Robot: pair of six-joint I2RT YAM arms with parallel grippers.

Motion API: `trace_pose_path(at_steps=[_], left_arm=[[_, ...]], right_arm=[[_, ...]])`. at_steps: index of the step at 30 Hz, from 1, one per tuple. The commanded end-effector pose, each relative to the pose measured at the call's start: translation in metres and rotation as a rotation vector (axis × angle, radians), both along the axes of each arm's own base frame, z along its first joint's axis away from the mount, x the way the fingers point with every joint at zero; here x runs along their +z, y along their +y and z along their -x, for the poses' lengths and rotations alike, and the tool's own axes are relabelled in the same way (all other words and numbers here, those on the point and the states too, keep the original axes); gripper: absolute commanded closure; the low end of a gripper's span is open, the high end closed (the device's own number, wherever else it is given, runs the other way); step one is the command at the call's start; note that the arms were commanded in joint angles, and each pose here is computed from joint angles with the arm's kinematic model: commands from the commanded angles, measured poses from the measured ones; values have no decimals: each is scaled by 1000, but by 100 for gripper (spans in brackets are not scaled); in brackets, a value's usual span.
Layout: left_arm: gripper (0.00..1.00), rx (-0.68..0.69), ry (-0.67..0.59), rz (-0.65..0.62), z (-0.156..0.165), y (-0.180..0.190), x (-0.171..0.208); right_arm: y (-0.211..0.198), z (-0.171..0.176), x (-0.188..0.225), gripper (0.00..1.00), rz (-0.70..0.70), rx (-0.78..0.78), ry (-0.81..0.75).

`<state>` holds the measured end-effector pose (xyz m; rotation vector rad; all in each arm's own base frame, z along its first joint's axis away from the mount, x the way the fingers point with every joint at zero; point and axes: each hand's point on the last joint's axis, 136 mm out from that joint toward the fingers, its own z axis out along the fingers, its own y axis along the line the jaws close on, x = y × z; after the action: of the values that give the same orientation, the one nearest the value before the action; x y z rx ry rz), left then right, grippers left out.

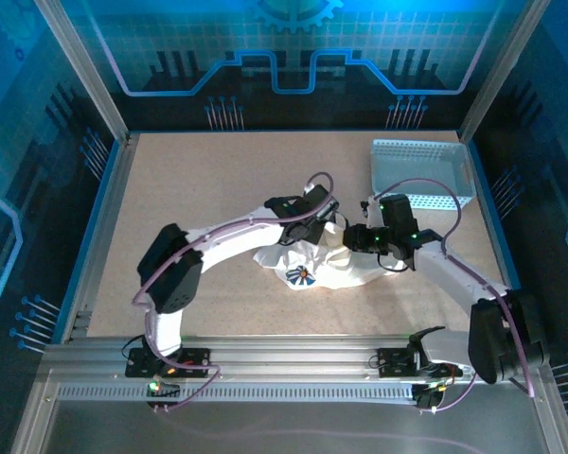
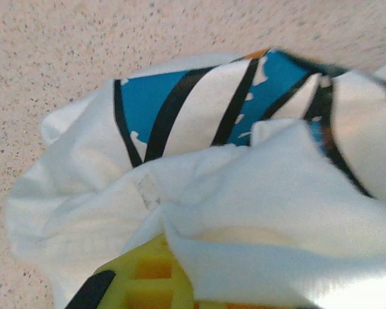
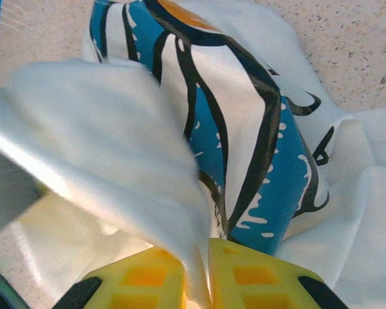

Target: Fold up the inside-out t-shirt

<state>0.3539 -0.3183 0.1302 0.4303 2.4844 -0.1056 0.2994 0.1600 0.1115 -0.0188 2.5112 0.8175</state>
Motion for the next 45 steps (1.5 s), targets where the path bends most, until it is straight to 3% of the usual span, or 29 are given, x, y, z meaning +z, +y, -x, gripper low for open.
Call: trace_pose_path(at_steps=[1, 7, 15, 22, 25, 29, 31, 39, 45], left_arm=[[100, -14, -50, 171, 10, -9, 45], [100, -61, -18, 260, 30, -10, 62], [100, -113, 26, 353, 50, -13, 56], [100, -176, 56, 427, 67, -17, 51], [100, -178, 69, 428, 69, -15, 48], [100, -187, 80, 414, 73, -12, 41], [99, -185, 82, 409, 75, -9, 38], [97, -147, 99, 400, 76, 12, 25], [94, -248, 127, 419, 90, 5, 23]], right_arm=[[4, -9, 9, 81, 38, 26, -45], [10, -16, 27, 76, 36, 44, -86], [28, 3, 61, 46, 120, 158, -241], [50, 7, 49, 46, 153, 270, -241], [61, 12, 48, 54, 158, 312, -255], [60, 3, 53, 90, 164, 278, -249], [55, -3, 56, 100, 156, 247, -247], [44, 9, 52, 100, 140, 263, -257], [32, 3, 51, 100, 146, 213, -250]])
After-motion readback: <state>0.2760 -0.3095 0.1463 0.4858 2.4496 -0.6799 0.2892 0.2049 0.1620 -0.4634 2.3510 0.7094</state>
